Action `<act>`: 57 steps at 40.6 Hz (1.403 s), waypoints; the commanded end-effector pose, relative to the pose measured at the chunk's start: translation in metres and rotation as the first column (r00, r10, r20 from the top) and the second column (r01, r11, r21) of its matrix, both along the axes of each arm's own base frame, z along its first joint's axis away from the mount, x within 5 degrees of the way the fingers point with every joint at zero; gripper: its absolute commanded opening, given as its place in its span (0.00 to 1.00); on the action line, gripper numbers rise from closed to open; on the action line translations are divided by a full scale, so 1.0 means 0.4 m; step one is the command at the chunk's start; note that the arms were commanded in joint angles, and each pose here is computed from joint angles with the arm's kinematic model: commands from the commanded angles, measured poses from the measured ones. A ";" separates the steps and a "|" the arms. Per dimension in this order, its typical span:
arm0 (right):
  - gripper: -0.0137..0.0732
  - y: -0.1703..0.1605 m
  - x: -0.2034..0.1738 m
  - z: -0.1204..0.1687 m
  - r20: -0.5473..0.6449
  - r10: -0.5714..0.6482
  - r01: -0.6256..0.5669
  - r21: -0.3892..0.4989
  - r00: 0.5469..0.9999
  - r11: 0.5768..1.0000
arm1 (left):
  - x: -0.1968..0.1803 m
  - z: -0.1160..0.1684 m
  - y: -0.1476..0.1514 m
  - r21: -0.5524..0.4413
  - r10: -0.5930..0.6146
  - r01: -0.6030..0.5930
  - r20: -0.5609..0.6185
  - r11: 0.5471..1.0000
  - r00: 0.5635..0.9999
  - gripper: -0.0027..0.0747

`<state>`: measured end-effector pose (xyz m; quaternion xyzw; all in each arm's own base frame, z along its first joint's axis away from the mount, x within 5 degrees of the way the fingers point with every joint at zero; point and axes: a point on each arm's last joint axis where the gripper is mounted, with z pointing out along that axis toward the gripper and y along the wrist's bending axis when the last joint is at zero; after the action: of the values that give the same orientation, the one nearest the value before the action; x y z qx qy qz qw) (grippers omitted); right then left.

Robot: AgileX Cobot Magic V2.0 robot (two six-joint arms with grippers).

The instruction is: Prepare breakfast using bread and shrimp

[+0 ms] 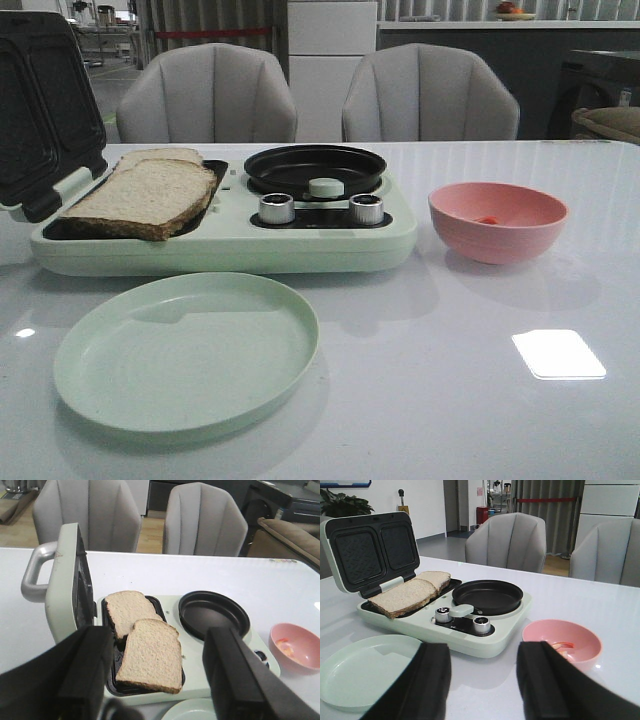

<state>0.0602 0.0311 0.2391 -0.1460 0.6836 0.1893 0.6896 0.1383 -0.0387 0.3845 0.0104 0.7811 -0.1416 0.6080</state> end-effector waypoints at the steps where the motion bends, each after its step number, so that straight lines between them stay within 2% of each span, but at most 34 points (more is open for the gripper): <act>1: 0.65 0.001 -0.002 0.041 0.091 0.005 -0.008 0.037 0.996 0.999 | 0.053 0.074 -0.007 -0.085 0.026 -0.020 0.074 0.996 0.997 0.60; 12: 0.65 0.001 -0.002 0.041 0.091 0.005 -0.008 0.037 0.996 0.999 | 0.190 0.138 0.043 -0.189 0.183 -0.178 0.006 0.966 0.983 0.60; 19: 0.65 0.001 -0.002 0.041 0.091 0.005 -0.008 0.037 0.996 0.999 | 0.255 0.145 0.124 -0.272 0.315 -0.318 -0.054 0.908 0.948 0.60; 24: 0.65 0.001 -0.002 0.041 0.091 0.005 -0.008 0.037 0.996 0.999 | 0.290 0.128 0.181 -0.321 0.351 -0.371 -0.121 0.871 0.929 0.60; 29: 0.65 0.001 -0.002 0.041 0.091 0.005 -0.008 0.037 0.996 0.999 | 0.337 0.091 0.237 -0.427 0.297 -0.363 -0.216 0.828 0.930 0.60; 30: 0.65 0.001 -0.002 0.041 0.091 0.005 -0.008 0.037 0.996 0.999 | 0.348 0.078 0.246 -0.429 0.272 -0.349 -0.231 0.833 0.934 0.60; 31: 0.65 0.001 -0.002 0.041 0.091 0.005 -0.008 0.037 0.996 0.999 | 0.356 0.072 0.257 -0.471 0.252 -0.338 -0.237 0.815 0.938 0.60; 36: 0.65 0.001 -0.002 0.041 0.091 0.005 -0.008 0.037 0.996 0.999 | 0.404 0.022 0.299 -0.558 0.131 -0.258 -0.258 0.789 0.957 0.60; 40: 0.65 0.001 -0.002 0.041 0.091 0.005 -0.008 0.037 0.996 0.999 | 0.444 -0.024 0.315 -0.590 0.047 -0.206 -0.274 0.780 0.961 0.60; 46: 0.65 0.001 -0.002 0.041 0.091 0.005 -0.008 0.037 0.996 0.999 | 0.493 -0.092 0.333 -0.612 -0.006 -0.207 -0.327 0.763 0.945 0.60; 51: 0.65 0.001 -0.002 0.041 0.091 0.005 -0.008 0.037 0.996 0.999 | 0.520 -0.129 0.337 -0.620 -0.056 -0.160 -0.314 0.768 0.948 0.60; 57: 0.65 0.001 -0.002 0.041 0.091 0.005 -0.008 0.037 0.996 0.999 | 0.553 -0.174 0.342 -0.679 -0.111 -0.136 -0.308 0.721 0.945 0.59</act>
<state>0.0602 0.0311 0.2391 -0.1460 0.6836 0.1893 0.6896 0.3569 0.0999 0.2919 -0.2584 0.7955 -0.3779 0.3971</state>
